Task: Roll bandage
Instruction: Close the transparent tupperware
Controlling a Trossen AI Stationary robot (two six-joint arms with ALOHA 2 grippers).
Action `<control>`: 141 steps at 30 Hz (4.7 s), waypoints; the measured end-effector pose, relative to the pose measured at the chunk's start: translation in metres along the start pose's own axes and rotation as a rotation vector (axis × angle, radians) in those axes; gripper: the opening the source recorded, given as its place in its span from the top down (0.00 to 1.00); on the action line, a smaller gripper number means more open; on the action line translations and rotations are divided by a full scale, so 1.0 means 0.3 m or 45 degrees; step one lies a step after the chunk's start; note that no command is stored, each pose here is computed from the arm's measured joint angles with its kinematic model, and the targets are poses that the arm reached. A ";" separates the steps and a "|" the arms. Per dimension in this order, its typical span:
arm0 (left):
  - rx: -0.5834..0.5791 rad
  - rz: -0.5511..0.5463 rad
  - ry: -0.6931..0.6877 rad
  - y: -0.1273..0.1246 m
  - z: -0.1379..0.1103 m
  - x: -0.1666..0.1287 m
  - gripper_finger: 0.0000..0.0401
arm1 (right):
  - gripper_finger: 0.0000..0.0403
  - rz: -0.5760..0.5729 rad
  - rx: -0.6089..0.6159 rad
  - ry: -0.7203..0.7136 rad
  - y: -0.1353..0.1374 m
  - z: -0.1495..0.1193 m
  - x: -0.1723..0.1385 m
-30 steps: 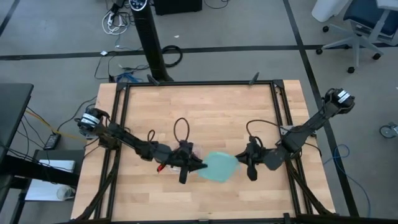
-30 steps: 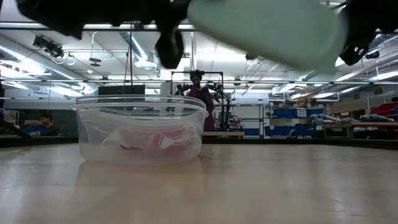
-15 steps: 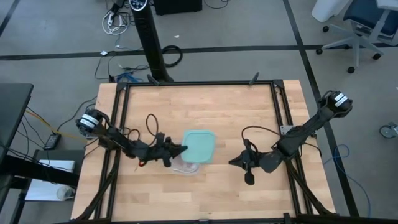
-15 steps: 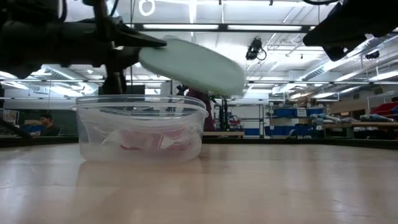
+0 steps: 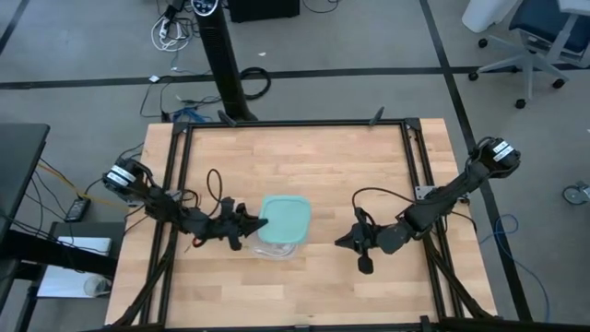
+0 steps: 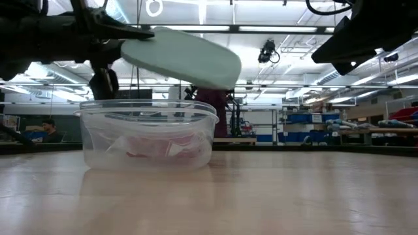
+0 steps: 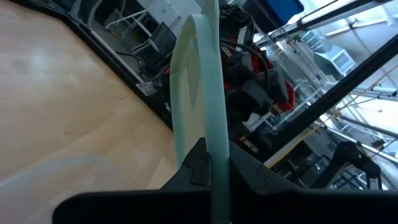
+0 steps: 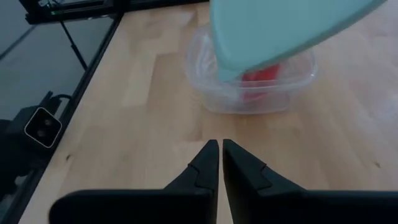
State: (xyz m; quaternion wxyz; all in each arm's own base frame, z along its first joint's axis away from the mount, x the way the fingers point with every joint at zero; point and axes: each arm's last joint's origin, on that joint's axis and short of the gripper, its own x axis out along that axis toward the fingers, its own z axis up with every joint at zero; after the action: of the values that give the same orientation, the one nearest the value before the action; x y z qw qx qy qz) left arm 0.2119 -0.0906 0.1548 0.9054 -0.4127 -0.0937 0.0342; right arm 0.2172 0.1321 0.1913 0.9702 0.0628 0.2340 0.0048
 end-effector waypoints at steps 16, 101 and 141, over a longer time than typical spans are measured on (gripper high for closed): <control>-0.070 -0.026 0.138 0.033 -0.008 -0.116 0.96 | 0.89 0.063 -0.178 -0.141 0.019 0.128 0.172; 0.766 -0.035 -0.025 -0.072 0.064 -0.123 0.58 | 0.98 -0.487 -1.496 0.065 0.170 0.230 0.265; 0.981 0.432 0.558 -0.319 0.011 0.023 0.60 | 0.98 -0.325 -1.839 0.127 0.086 0.206 0.386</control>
State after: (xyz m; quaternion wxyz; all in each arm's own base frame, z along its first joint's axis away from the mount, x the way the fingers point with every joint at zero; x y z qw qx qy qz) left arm 0.2164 -0.1501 0.2301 0.9726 -0.0536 0.1878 0.1260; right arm 0.3491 0.1547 0.1966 0.7509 -0.6203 0.2218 0.0477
